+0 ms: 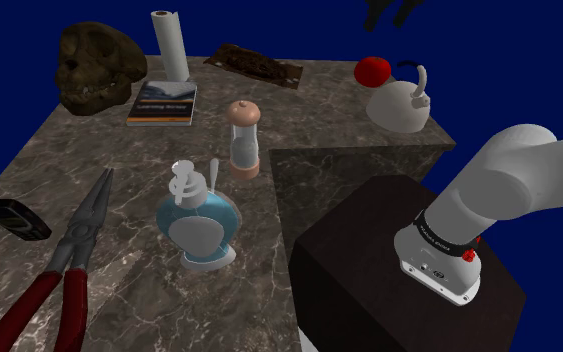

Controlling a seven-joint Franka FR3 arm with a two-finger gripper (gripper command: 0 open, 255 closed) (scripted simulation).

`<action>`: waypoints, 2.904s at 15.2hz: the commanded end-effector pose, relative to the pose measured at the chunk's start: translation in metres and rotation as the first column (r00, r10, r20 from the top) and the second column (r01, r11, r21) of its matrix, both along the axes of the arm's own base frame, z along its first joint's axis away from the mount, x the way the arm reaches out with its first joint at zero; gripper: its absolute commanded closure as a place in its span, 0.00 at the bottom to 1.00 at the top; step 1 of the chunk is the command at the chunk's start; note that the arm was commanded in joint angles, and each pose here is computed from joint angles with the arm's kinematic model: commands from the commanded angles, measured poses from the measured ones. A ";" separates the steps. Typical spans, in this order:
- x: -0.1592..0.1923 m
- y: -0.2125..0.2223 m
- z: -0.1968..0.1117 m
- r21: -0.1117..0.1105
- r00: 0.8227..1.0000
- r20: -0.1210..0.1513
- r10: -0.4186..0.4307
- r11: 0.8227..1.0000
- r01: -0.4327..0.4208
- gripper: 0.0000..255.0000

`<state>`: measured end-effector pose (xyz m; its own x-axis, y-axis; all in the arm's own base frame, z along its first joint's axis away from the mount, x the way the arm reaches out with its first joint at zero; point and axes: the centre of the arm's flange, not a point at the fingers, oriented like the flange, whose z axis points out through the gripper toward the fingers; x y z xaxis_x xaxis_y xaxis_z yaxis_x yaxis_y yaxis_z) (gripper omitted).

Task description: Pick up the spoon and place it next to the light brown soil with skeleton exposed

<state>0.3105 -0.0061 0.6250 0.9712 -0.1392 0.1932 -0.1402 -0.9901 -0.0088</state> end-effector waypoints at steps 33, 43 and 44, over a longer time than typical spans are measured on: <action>0.109 0.313 -0.232 0.176 0.902 -0.275 -0.334 0.905 0.388 0.00; 0.123 0.352 -0.284 0.187 0.881 -0.305 -0.361 0.885 0.427 0.00; 0.123 0.353 -0.292 0.187 0.881 -0.305 -0.361 0.885 0.427 0.00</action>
